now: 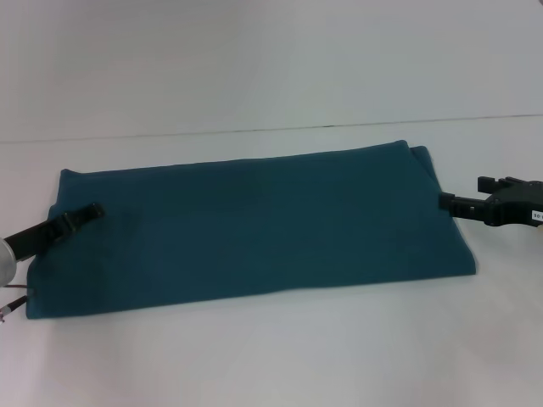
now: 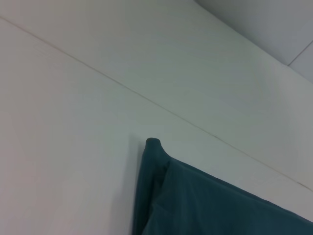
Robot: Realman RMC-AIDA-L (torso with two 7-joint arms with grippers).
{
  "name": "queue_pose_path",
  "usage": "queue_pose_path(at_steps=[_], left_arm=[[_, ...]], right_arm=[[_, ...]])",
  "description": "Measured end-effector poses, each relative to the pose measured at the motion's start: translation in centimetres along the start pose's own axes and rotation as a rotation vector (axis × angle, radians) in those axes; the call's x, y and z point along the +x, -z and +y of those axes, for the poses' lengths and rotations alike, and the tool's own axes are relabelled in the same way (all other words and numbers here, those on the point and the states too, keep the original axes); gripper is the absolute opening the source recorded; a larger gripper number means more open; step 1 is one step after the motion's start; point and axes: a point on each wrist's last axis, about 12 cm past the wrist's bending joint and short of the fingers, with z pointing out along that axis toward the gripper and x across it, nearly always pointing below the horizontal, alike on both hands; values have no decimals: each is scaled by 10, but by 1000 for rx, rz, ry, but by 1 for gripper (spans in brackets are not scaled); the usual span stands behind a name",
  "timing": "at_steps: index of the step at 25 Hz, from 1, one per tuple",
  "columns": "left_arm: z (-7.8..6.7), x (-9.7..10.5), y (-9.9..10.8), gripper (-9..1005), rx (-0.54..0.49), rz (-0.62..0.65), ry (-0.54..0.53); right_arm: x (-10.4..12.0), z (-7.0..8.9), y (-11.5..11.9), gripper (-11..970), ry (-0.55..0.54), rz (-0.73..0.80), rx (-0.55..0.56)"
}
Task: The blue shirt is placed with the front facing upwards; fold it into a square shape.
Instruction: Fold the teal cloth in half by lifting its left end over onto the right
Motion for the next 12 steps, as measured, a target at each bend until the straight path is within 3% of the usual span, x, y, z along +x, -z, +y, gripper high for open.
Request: queue_pose_path(at_steps=[12], left_arm=[[-7, -9, 3, 874, 68, -51, 42]], right_arm=[[0, 0, 0, 915, 0, 0, 0]])
